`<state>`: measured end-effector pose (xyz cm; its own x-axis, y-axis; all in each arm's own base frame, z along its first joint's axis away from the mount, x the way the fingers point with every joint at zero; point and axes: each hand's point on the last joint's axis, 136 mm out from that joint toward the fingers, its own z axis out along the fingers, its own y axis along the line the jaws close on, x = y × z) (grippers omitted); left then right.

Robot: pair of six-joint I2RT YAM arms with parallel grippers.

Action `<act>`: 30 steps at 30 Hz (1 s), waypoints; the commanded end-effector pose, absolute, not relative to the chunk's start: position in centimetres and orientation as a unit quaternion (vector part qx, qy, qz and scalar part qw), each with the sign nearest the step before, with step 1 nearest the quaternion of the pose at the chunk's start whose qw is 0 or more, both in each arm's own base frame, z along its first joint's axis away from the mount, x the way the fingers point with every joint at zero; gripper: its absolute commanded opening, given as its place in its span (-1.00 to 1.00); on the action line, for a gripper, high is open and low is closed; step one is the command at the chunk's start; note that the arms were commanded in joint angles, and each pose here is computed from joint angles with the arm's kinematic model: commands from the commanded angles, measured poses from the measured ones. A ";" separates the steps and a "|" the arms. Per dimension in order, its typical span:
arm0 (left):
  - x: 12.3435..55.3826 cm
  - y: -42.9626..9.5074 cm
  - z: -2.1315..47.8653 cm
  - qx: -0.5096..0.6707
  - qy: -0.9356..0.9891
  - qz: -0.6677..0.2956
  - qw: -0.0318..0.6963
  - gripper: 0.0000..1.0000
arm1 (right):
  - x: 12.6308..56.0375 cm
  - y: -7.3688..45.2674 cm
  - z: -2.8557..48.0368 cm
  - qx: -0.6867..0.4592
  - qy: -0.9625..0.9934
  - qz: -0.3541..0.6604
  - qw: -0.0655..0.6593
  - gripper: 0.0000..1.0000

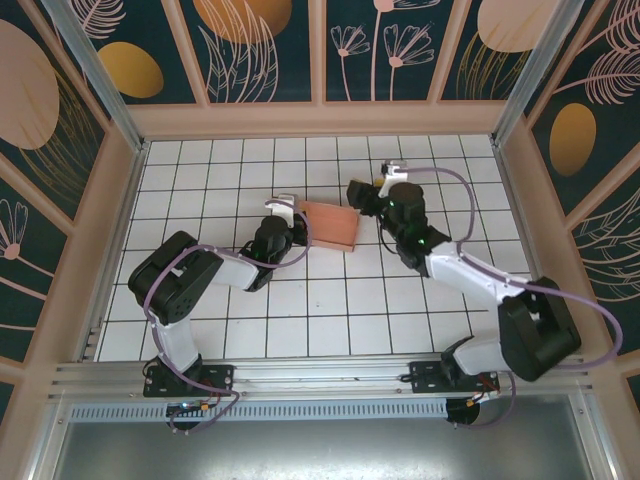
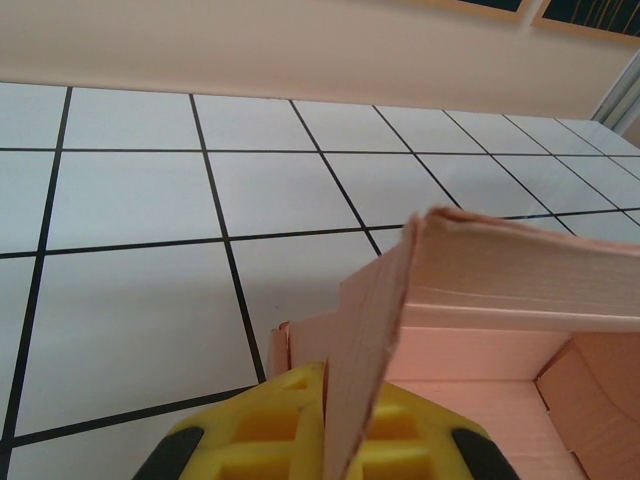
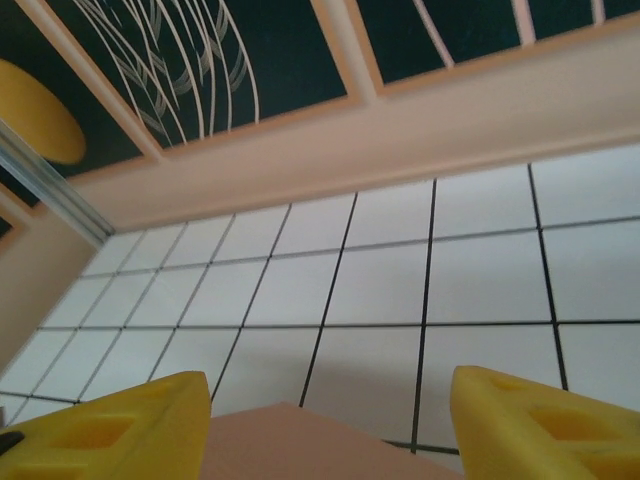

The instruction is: Fold the paper box

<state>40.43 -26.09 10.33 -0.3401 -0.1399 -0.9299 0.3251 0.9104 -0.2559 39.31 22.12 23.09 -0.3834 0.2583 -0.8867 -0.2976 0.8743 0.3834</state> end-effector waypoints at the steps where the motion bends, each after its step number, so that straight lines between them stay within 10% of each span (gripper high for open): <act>1: 39.9 -26.1 7.7 0.077 0.818 -0.180 0.541 -0.93 | 40.1 23.0 19.7 -0.024 0.842 0.224 0.491 0.30; 18: 38.0 -24.8 9.0 0.094 0.801 -0.182 0.562 -0.04 | 39.7 23.7 13.9 -0.037 0.879 0.203 0.431 0.30; 24: 34.8 -23.4 10.6 0.115 0.789 -0.200 0.569 0.70 | 39.6 24.1 13.2 -0.048 0.881 0.200 0.427 0.30; 30: 32.0 -21.8 12.9 0.111 0.778 -0.226 0.576 0.98 | 38.7 24.0 11.1 -0.054 0.890 0.186 0.413 0.31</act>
